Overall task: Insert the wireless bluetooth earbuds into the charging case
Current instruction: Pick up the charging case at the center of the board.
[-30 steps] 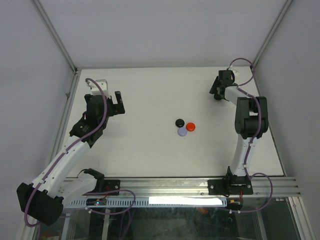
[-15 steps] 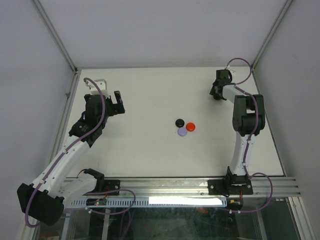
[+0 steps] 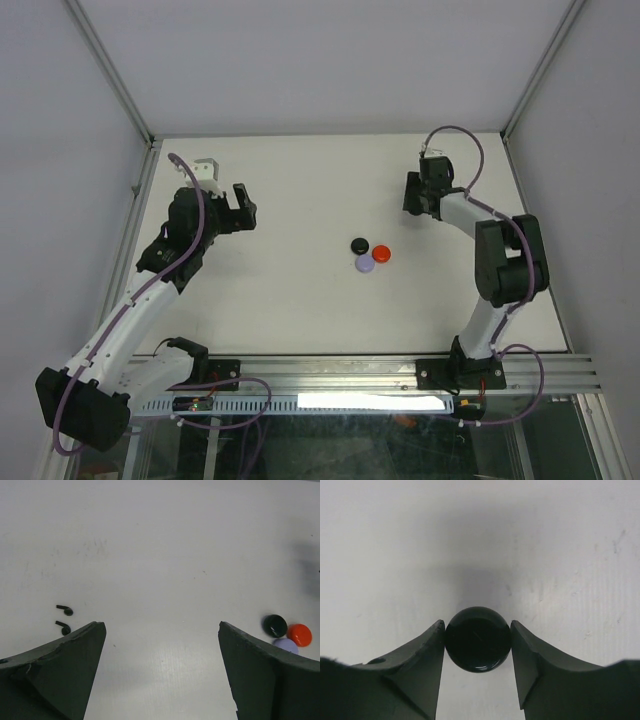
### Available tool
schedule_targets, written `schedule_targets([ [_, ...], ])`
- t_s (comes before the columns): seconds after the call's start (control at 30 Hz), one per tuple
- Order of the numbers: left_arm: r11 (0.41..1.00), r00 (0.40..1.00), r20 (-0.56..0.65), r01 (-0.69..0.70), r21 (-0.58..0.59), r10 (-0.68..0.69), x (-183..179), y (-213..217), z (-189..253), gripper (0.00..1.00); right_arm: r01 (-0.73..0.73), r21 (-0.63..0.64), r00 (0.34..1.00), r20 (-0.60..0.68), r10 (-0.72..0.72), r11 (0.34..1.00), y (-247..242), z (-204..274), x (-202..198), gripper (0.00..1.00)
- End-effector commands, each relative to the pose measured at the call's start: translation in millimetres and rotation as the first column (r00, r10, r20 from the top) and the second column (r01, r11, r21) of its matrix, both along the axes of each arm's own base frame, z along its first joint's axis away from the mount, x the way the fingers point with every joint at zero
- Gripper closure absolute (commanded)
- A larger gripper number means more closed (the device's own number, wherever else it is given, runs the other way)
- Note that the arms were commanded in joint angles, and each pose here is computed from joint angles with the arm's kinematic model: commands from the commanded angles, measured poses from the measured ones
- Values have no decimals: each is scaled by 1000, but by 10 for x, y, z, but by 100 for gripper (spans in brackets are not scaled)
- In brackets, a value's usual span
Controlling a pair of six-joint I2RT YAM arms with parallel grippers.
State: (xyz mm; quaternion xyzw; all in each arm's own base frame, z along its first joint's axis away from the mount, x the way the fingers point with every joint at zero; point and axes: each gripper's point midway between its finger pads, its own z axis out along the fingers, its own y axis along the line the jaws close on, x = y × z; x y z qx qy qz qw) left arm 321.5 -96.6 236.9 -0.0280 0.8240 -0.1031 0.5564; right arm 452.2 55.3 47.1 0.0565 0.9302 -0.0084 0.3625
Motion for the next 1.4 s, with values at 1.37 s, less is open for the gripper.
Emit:
schedule_targets([
  [1.37, 544, 624, -56, 629, -555, -779, -726, -1866, 403, 31, -718, -689, -323, 458, 828, 101, 2866, 2304, -2184, 60],
])
